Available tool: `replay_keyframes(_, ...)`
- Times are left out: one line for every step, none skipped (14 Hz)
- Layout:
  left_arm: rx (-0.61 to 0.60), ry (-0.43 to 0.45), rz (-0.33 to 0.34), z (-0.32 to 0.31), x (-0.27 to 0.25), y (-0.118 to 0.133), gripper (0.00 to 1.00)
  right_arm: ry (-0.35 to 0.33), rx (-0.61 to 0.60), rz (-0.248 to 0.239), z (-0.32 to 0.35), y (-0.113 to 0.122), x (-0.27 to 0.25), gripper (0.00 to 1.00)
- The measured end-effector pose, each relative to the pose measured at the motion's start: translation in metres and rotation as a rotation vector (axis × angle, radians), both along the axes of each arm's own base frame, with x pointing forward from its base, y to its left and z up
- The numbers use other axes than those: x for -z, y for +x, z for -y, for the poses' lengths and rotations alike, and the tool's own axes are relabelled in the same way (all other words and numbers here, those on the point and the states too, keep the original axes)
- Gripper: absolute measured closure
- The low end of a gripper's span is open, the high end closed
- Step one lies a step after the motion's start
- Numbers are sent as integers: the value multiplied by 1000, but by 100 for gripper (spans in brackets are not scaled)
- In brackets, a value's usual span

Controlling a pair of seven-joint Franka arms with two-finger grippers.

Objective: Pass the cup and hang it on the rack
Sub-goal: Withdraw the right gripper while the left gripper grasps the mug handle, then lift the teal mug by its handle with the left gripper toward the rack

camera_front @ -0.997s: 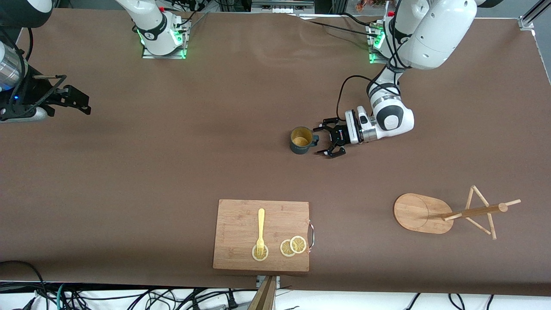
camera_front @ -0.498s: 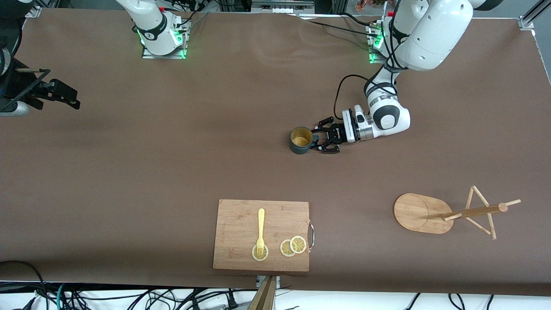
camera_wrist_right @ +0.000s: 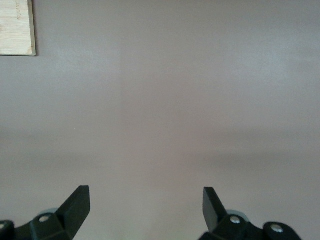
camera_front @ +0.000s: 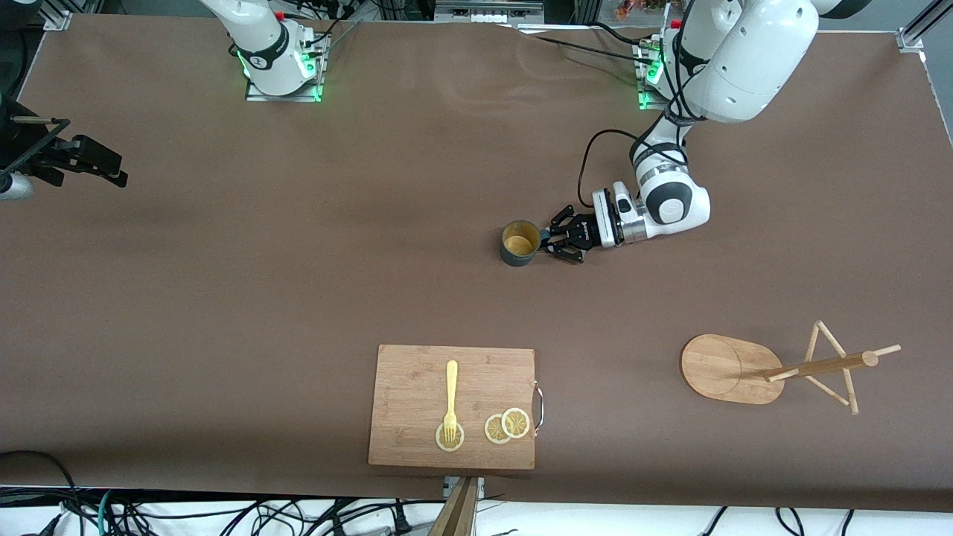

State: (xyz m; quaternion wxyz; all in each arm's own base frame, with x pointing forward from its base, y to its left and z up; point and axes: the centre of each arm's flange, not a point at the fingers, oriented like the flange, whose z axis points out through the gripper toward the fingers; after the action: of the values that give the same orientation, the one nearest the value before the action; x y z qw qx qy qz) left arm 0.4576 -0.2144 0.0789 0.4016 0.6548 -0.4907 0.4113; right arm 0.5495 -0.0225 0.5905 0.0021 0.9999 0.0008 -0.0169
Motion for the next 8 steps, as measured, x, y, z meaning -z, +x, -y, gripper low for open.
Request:
replay_keyframes(-13, -4, -15, -2, -3, 3, 79, 0, -3, -1, -2, 0, 0, 0)
replay_keyframes(-26, -9, -23, -5, -7, 7, 79, 0, -6, -4, -3, 1, 1, 0)
replay_keyframes(-41, -15, -32, -8, -14, 11, 79, 0, -8, -6, -5, 1, 2, 0)
replay_keyframes(-55, -23, -59, -11, -24, 17, 79, 0, -9, -8, -6, 2, 4, 0)
replay_keyframes(-61, -29, -94, -14, -33, 22, 79, 0, -9, -10, -6, 2, 4, 0)
replay_keyframes(-68, -35, -137, -17, -45, 27, 79, 1, -10, -12, -6, 2, 5, 0)
replay_keyframes(-72, -37, -183, -22, -61, 34, 79, 1, -10, -15, -6, 1, 5, 0)
replay_keyframes(-68, -30, -235, -28, -81, 41, 79, 1, -10, -16, -6, 1, 5, 0)
